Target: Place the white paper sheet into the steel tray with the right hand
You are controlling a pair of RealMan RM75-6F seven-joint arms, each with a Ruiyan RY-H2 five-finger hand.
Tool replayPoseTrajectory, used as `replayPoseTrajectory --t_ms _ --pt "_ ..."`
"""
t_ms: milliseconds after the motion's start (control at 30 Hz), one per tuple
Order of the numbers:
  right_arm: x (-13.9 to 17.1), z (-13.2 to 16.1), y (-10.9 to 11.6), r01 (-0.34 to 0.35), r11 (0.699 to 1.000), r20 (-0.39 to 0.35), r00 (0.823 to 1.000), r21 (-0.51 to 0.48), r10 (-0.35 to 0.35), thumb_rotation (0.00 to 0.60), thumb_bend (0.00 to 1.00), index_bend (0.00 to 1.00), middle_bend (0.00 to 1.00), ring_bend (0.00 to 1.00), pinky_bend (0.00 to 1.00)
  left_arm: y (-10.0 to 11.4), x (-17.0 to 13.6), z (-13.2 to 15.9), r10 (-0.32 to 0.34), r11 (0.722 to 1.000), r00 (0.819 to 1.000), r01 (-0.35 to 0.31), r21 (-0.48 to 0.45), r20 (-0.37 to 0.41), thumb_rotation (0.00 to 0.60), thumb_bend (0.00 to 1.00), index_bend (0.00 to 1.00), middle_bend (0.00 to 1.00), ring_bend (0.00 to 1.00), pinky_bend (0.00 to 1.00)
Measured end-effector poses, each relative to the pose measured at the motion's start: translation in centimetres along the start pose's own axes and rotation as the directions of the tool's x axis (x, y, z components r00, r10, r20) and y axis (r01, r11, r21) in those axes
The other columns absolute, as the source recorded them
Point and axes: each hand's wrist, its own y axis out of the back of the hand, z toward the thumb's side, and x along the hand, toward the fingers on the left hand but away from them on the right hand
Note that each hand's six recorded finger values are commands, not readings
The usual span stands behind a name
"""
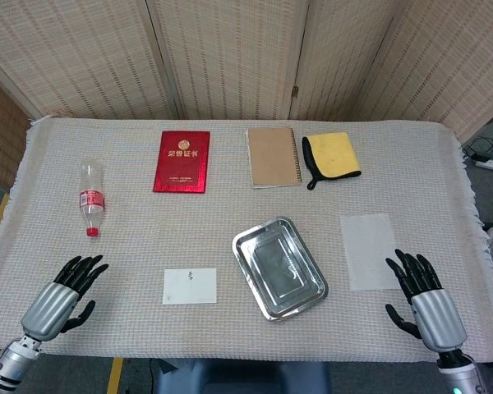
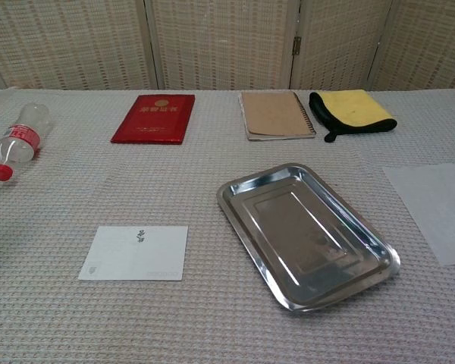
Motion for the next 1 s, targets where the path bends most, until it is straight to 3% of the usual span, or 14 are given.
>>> replayPoseTrajectory --t_ms 433,633,833,1000 --pt "-0.5 -0.2 -1.2 -0.044 0.997 -0.001 0.999 0.068 0.044 0.600 0.37 0.00 0.00 0.00 0.00 0.1 0.1 0.0 0.014 1.000 1.000 -0.014 -0.015 -0.004 0.600 0.58 0.00 0.00 0.00 0.00" --pt "-0.7 -1.1 -3.2 -0.135 0.979 0.010 0.991 0.150 0.135 0.600 0.37 0.04 0.00 0.00 0.00 0.2 0.0 0.1 0.021 1.000 1.000 -0.021 -0.019 0.002 0.600 0.58 0.00 0.00 0.00 0.00" --pt "-0.4 -3.4 -5.3 -0.207 0.958 0.065 0.978 0.200 0.198 0.600 0.37 0.08 0.00 0.00 0.00 0.3 -0.2 -0.2 0.010 0.999 1.000 -0.011 -0.041 -0.015 0.600 0.58 0.00 0.00 0.00 0.00" --pt "-0.2 -4.8 -6.4 -0.235 0.961 0.135 0.967 0.147 0.216 0.600 0.37 0.16 0.00 0.00 0.00 0.2 -0.2 -0.5 0.003 0.999 0.999 -0.005 -0.039 -0.034 0.600 0.58 0.00 0.00 0.00 0.00"
